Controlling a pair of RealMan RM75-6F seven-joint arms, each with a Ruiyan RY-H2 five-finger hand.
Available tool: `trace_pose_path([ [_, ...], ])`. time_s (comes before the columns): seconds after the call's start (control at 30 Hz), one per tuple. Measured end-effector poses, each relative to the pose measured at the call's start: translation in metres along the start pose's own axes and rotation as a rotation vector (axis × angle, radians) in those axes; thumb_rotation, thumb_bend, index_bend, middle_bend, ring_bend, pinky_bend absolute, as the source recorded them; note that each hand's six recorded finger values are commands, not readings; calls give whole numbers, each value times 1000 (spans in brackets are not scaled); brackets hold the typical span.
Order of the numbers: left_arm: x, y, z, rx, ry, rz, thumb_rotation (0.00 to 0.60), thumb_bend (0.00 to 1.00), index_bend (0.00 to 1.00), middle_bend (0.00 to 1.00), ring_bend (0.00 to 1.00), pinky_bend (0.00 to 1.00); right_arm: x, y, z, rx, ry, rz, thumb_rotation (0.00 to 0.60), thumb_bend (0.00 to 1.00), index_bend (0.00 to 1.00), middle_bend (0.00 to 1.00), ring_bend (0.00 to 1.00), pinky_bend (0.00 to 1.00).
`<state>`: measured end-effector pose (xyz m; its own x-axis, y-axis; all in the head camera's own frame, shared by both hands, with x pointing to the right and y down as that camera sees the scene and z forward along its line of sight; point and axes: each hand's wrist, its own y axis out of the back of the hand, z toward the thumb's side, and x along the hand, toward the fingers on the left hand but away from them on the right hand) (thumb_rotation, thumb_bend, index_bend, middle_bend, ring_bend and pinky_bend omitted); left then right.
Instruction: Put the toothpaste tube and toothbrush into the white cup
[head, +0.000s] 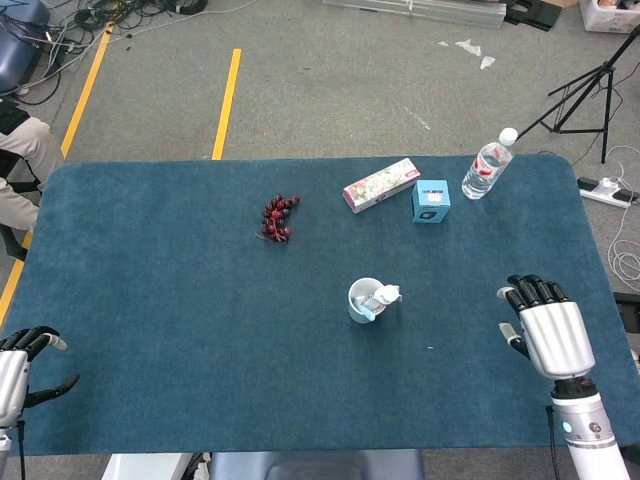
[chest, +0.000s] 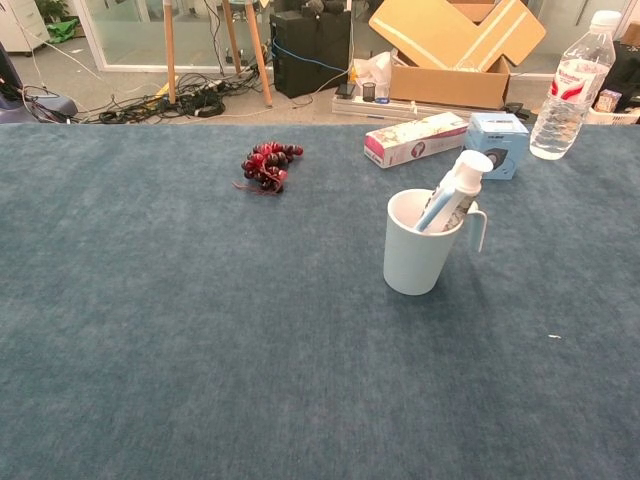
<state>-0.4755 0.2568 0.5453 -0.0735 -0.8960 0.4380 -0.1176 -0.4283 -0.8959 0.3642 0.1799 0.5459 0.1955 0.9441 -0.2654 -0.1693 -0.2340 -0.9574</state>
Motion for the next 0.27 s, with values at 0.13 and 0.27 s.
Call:
trace_pose_path([
  [0.13, 1, -1, 0, -3, 1, -2, 600, 29, 468, 365, 311, 375, 5, -3, -6, -41, -13, 7, 600, 149, 432, 345, 286, 394],
  [0.27, 3, -4, 0, -10, 3, -18, 600, 27, 468, 366, 311, 376, 9, -9, -14, -84, -21, 25, 600, 152, 432, 346, 286, 394],
])
